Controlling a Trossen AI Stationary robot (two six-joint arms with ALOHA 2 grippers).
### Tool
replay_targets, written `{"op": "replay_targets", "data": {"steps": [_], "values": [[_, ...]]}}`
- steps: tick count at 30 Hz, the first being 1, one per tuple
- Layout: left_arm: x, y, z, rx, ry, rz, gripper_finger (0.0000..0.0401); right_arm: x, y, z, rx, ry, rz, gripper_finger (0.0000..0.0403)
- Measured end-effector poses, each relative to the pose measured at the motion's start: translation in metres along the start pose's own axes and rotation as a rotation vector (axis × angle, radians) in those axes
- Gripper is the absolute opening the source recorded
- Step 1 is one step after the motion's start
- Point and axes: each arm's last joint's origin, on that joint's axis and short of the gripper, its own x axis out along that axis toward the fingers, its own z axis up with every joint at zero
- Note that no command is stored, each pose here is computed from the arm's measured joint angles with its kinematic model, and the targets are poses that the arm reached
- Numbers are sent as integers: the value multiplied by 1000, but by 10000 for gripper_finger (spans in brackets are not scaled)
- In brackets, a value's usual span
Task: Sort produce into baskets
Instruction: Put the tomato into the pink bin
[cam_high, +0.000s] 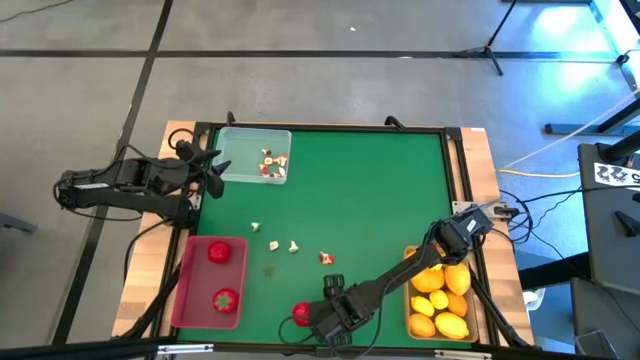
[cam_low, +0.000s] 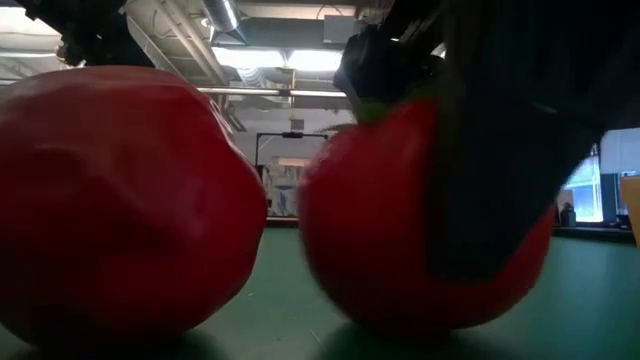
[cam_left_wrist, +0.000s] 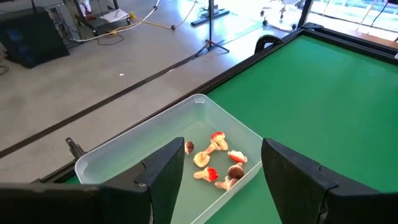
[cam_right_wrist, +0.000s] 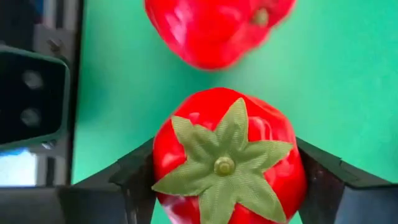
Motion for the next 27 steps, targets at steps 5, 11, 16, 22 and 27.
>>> {"op": "replay_targets", "data": {"steps": [5,11,16,22,27], "values": [[0,0,0,0,0,0,210,-16,-6,1,-20,-26,-68,294],[0,0,0,4,1,0,210,-57,-32,10,15,-111,-180,288],[0,0,0,4,0,0,210,-80,-64,36,53,-304,-218,281],[0,0,0,-6,1,0,210,-77,-96,76,-21,-569,-171,290],[0,0,0,8,0,0,210,-73,-124,104,-66,-789,-121,286]]}}
